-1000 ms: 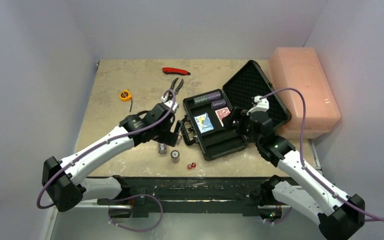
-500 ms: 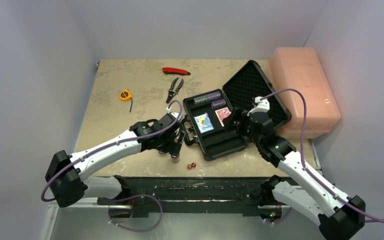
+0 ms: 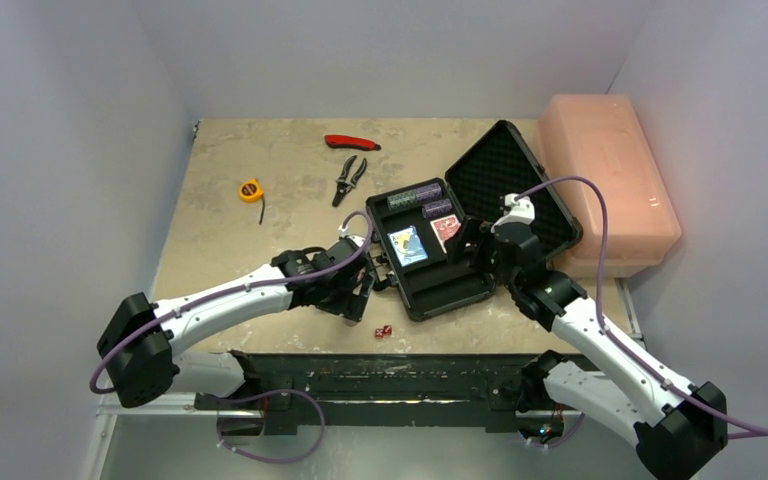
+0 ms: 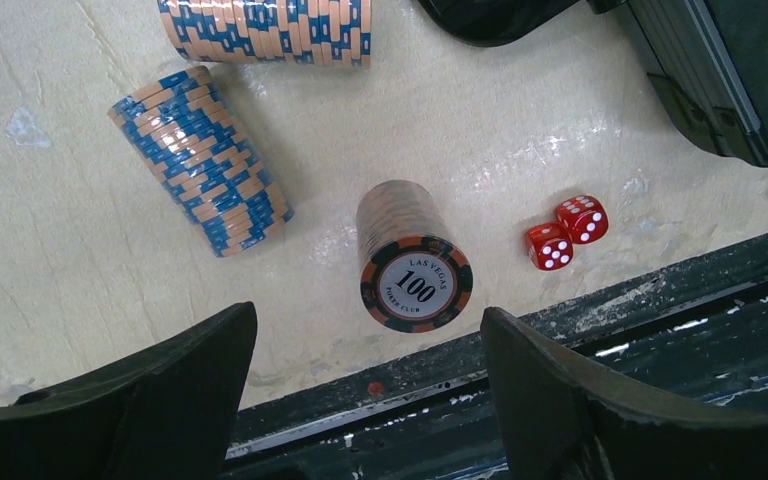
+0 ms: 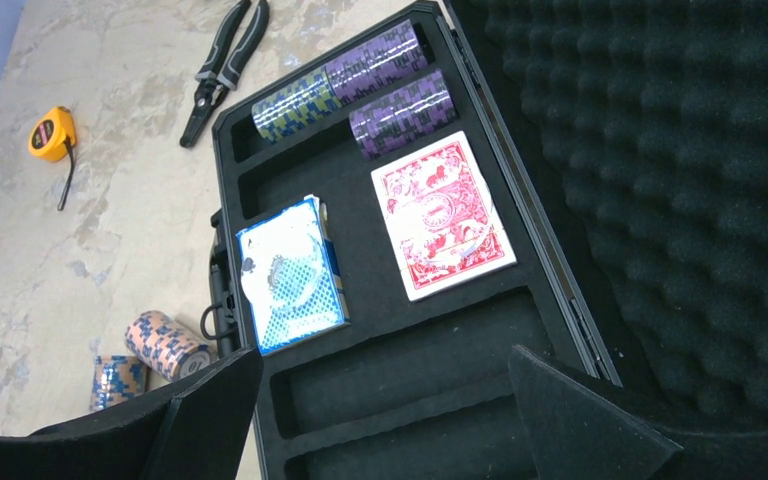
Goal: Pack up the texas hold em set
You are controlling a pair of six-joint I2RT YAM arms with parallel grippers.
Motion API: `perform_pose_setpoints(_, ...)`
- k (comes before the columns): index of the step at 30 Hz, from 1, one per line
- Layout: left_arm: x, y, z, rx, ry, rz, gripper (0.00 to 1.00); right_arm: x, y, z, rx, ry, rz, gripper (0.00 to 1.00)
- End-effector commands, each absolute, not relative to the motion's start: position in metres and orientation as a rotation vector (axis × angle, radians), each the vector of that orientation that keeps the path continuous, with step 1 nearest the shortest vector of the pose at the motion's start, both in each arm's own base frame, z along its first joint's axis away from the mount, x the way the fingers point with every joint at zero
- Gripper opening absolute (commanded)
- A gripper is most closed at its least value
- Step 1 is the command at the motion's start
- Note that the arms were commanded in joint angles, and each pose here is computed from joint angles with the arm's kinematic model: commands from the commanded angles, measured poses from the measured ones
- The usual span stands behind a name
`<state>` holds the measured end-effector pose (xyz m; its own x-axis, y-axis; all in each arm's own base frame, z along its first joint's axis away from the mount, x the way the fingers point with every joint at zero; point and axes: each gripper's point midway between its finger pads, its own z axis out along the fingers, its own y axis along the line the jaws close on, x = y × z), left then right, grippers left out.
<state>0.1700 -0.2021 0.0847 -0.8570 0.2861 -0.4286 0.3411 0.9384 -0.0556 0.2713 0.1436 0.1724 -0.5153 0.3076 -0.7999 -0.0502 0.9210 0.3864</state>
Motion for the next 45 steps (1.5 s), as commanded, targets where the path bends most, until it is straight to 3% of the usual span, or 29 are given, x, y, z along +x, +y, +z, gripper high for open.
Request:
perform_pose_setpoints(1, 0.172, -0.209, 0.082, 0.418, 2.661, -0.205, 0.82, 0.276, 0.142, 0.177, 0.200, 2.048, 0.438, 0.99)
perform_pose_setpoints(25, 0.173, -0.220, 0.072, 0.426, 2.669, -0.232, 0.76, 0.276, 0.144, 0.177, 0.196, 2.060, 0.441, 0.98)
perform_pose_setpoints(45, 0.172, -0.227, 0.061, 0.459, 2.690, -0.200, 0.61, 0.276, 0.144, 0.171, 0.196, 2.073, 0.429, 0.98)
